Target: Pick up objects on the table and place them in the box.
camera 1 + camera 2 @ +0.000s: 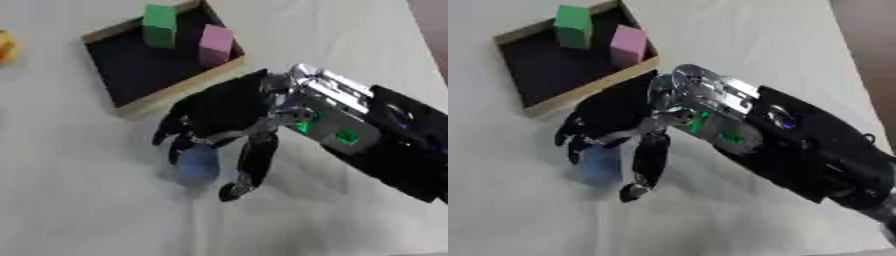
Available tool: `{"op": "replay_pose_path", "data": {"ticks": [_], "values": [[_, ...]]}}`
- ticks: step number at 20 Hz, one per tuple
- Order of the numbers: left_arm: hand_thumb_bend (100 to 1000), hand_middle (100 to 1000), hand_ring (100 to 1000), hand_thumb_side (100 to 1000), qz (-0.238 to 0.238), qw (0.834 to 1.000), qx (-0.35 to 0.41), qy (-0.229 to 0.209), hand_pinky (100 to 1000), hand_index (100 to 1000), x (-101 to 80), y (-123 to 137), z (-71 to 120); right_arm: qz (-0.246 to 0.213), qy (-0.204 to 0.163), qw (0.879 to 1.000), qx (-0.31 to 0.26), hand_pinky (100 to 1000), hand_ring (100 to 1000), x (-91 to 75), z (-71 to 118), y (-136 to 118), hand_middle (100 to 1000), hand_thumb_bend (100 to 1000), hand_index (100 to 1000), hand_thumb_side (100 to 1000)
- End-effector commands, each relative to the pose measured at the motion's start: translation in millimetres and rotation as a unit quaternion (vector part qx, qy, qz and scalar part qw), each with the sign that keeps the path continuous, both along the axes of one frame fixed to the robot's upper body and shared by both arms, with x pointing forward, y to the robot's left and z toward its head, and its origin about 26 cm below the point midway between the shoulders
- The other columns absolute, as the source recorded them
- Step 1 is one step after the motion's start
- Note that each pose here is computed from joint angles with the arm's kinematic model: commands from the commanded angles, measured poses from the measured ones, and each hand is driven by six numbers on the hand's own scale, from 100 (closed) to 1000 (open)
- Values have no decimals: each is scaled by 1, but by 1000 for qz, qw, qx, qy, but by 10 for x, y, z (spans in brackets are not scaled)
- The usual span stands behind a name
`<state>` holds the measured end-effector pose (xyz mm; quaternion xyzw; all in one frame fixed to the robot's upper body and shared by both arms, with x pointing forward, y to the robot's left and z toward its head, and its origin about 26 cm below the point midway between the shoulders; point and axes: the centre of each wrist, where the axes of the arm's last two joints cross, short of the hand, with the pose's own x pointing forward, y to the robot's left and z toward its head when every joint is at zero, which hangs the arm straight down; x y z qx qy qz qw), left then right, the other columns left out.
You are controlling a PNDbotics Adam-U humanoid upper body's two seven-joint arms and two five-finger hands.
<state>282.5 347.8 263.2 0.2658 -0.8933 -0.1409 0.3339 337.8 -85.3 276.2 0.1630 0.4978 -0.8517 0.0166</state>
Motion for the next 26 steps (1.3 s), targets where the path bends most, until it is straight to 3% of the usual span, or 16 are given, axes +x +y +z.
{"op": "replay_pose_path", "data": {"ticks": [1, 7, 14, 23, 26], "values": [[280, 793, 809, 795, -5, 1000, 6, -12, 743, 862, -32, -7, 78, -1, -6, 1000, 1, 997, 1000, -22, 114, -22, 954, 450, 847, 340], [276, 794, 809, 797, -8, 1000, 5, -13, 743, 861, -30, -11, 77, -12, -1, 1000, -7, 986, 1000, 51, 47, -40, 957, 446, 849, 320], [267, 794, 811, 803, -10, 1000, 2, -11, 743, 858, -28, -16, 66, -9, -8, 1000, 4, 913, 891, 119, 8, -61, 916, 423, 849, 162], [259, 792, 811, 809, -13, 1000, -1, -12, 742, 855, -27, -18, 60, -16, -4, 1000, 14, 924, 877, 211, -91, -187, 903, 425, 819, 160], [255, 792, 811, 811, -14, 1000, -1, -13, 742, 854, -25, -22, 60, -13, 3, 1000, 21, 909, 834, 209, -104, -200, 821, 389, 791, 153]]}}
